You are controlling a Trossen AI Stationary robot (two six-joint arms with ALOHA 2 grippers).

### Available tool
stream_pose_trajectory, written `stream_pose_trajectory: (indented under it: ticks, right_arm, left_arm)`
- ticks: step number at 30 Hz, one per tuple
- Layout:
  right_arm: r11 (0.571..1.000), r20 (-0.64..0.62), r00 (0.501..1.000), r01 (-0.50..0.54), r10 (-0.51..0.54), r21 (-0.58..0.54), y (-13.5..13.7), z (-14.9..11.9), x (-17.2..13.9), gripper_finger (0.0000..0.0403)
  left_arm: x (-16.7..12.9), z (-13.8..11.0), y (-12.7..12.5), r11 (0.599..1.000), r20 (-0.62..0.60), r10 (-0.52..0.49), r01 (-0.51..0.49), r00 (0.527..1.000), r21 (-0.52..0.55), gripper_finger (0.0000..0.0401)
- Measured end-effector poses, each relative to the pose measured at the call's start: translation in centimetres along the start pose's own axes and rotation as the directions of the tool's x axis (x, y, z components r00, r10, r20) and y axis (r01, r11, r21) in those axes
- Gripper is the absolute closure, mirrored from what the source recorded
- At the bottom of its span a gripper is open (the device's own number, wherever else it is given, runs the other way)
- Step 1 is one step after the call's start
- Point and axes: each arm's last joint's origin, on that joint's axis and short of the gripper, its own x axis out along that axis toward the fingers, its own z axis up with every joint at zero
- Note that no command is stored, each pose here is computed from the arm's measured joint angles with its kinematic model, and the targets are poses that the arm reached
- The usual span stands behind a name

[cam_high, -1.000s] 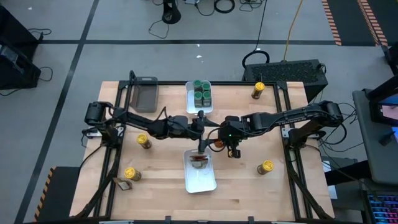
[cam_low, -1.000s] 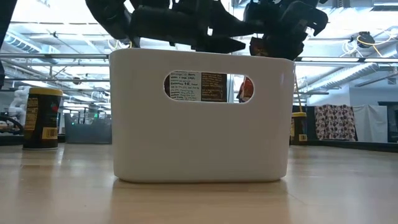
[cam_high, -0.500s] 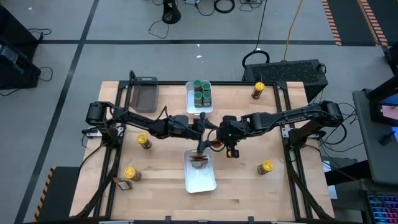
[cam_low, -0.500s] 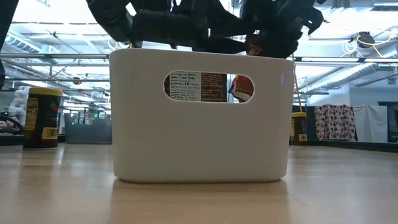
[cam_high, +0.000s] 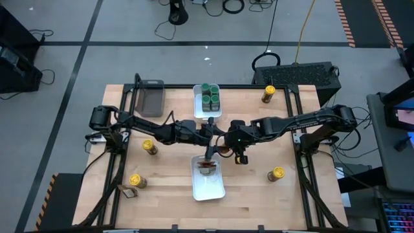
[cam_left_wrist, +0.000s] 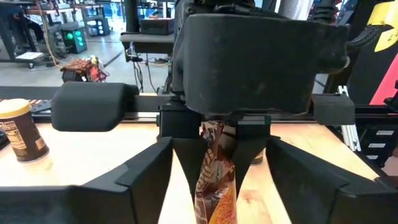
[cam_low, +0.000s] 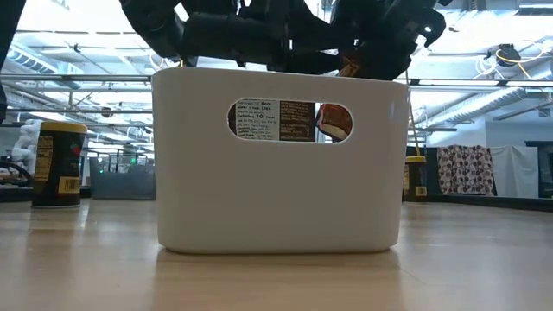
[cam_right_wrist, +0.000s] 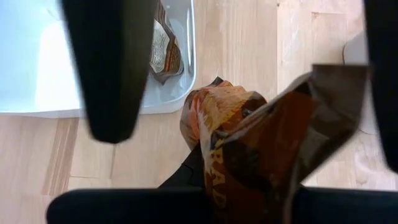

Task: Sort spices by type
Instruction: Put the top brown spice pack into the bottom white bin

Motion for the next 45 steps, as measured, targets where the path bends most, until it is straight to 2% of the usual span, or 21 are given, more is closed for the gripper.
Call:
stream_pose_trajectory:
  ticks: [7,15,17,21,28,34,41,45]
  right_arm:
    - [1.000,0.000,1.000,0.000,0.000,0.000,0.0,0.0,0.0,0.0387]
    - [1.000,0.001,1.000,0.005,-0.005,0.001,0.0,0.0,0.0,0.0387]
    - [1.000,0.001,1.000,0.007,-0.007,0.004,0.0,0.0,0.0,0.0385]
    - [1.000,0.000,1.000,0.005,-0.005,-0.017,0.0,0.0,0.0,0.0361]
    - [1.000,-0.001,1.000,0.004,-0.005,-0.031,-0.1,0.1,-0.1,0.0279]
    - [0.999,-0.040,0.999,0.006,-0.008,-0.040,-0.1,1.1,-1.9,0.0221]
    - [0.998,-0.065,0.996,0.053,-0.055,-0.032,-1.0,0.0,-4.6,0.0209]
    - [0.997,0.077,0.994,0.074,-0.073,-0.005,-1.8,-1.9,-7.0,0.0218]
  left_arm:
    - [0.0,0.0,0.4,1.000,-0.001,0.012,-0.012,1.000,-0.001,0.0223]
    - [0.0,-0.1,0.6,1.000,-0.014,0.012,-0.012,1.000,-0.001,0.0370]
    - [-0.1,-0.2,0.7,1.000,-0.018,0.013,-0.013,1.000,-0.003,0.0391]
    - [-0.1,-0.2,0.8,1.000,-0.019,0.016,-0.016,1.000,-0.003,0.0396]
    - [-0.1,-0.4,1.0,1.000,-0.038,0.028,-0.028,0.999,-0.005,0.0398]
    - [-0.3,-0.1,1.6,0.999,-0.038,0.050,-0.051,0.998,-0.013,0.0399]
    - [-1.8,2.1,1.8,0.998,-0.031,0.059,-0.060,0.998,-0.008,0.0400]
    - [-3.8,4.1,1.3,0.998,-0.075,0.054,-0.052,0.996,0.016,0.0400]
